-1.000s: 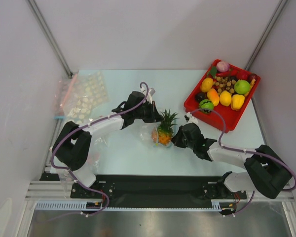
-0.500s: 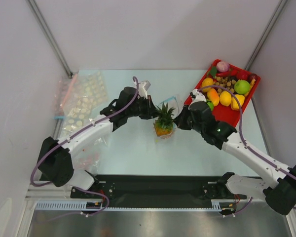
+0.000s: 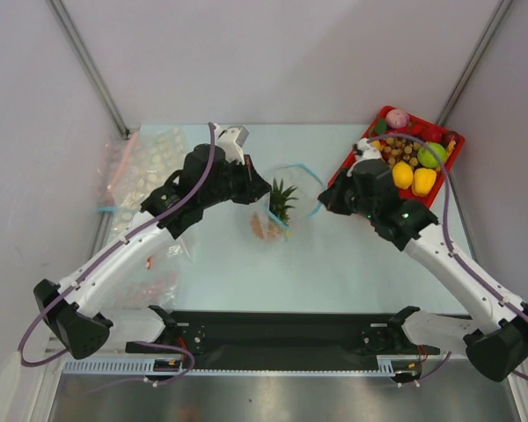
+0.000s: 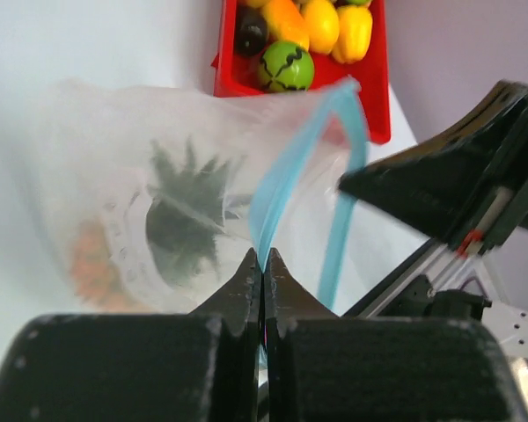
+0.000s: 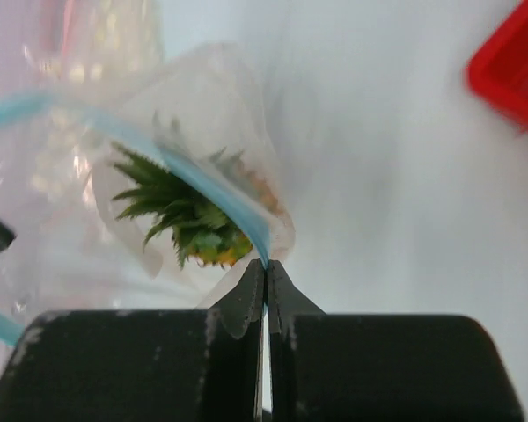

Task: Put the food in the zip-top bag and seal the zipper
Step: Adjust the zipper food storage bag at the center of the board, then pick up the fake fruit from the bin.

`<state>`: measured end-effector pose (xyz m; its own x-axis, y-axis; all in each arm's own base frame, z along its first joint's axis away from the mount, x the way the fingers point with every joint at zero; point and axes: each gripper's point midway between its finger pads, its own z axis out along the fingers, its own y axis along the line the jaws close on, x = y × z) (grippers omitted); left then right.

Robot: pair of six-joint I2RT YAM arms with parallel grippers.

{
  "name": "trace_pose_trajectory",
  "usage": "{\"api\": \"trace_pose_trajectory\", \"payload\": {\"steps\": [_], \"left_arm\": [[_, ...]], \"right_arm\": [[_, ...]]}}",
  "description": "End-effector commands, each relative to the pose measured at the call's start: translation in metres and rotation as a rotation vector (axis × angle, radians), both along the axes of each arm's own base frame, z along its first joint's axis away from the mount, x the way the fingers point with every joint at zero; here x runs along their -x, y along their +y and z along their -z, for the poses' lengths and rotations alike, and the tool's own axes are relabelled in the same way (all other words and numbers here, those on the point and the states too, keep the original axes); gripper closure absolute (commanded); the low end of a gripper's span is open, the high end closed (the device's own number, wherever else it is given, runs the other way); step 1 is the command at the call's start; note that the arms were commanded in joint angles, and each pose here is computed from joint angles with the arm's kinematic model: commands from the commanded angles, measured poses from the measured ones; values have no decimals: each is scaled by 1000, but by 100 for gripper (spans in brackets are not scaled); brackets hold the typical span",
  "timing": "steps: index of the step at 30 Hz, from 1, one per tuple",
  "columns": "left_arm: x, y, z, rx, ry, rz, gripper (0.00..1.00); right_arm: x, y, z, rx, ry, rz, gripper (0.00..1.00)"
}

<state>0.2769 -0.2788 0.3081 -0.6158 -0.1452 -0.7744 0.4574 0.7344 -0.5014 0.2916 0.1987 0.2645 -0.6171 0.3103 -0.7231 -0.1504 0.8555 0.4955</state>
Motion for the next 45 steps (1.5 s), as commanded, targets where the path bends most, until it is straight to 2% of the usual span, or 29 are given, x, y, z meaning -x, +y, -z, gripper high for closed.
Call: {"api": "trace_pose_trajectory", "payload": {"steps": [1, 4, 9, 12, 13, 15, 16, 17, 18, 19, 20, 21, 22, 23, 29, 30, 33, 35, 39, 45], "left_arm": [[4, -9, -2, -66, -8, 18, 100], [4, -8, -11, -68, -22, 10, 100], [-5, 34, -31, -122, -109, -172, 100], [-3, 25, -14, -106, -97, -136, 99], [-2, 22, 8, -128, -67, -116, 99], [-9, 9, 21, -89, -72, -98, 100], [-5, 6, 45, -101, -40, -79, 100], [-10, 0, 43, -57, -66, -79, 100], [-8, -1, 44, -37, -73, -73, 100], [-5, 0, 59, -40, -56, -69, 100], [-5, -3, 55, -10, -69, -64, 100], [-2, -2, 52, 5, -72, -61, 100], [0, -2, 54, 8, -68, -57, 100], [2, -3, 53, 22, -67, -53, 100], [13, 1, 56, 91, -70, -61, 100], [14, 1, 54, 96, -74, -61, 100], [19, 6, 52, 104, -77, -67, 100], [21, 11, 56, 100, -77, -77, 100], [16, 20, 67, 58, -72, -130, 100], [18, 14, 72, 33, -44, -92, 100]], "right_arm": [[20, 45, 0, 13, -8, -140, 100], [21, 60, -10, -31, -28, -193, 100], [10, 54, -6, -7, -38, -186, 100], [7, 52, 23, -13, 14, -225, 95], [7, 51, 30, -23, 26, -230, 94], [6, 47, 51, -46, 38, -241, 90], [8, 45, 52, -56, 26, -241, 80], [9, 41, 56, -54, 18, -241, 65], [12, 37, 68, -43, 19, -232, 35], [17, 32, 60, -50, -19, -224, 26], [21, 28, 59, -49, -33, -214, 19], [22, 21, 54, -53, -62, -178, 16], [27, 15, 60, -54, -59, -160, 16], [35, 9, 41, -92, -108, -142, 16], [78, -9, -3, -232, -157, -67, 9], [80, -20, 2, -212, -142, -16, 0], [88, -42, 5, -241, -97, 114, 0], [96, -49, 12, -243, -59, 135, 0], [115, -40, 10, -293, -38, 40, 0], [135, -19, 1, -369, -35, -116, 0]]}}
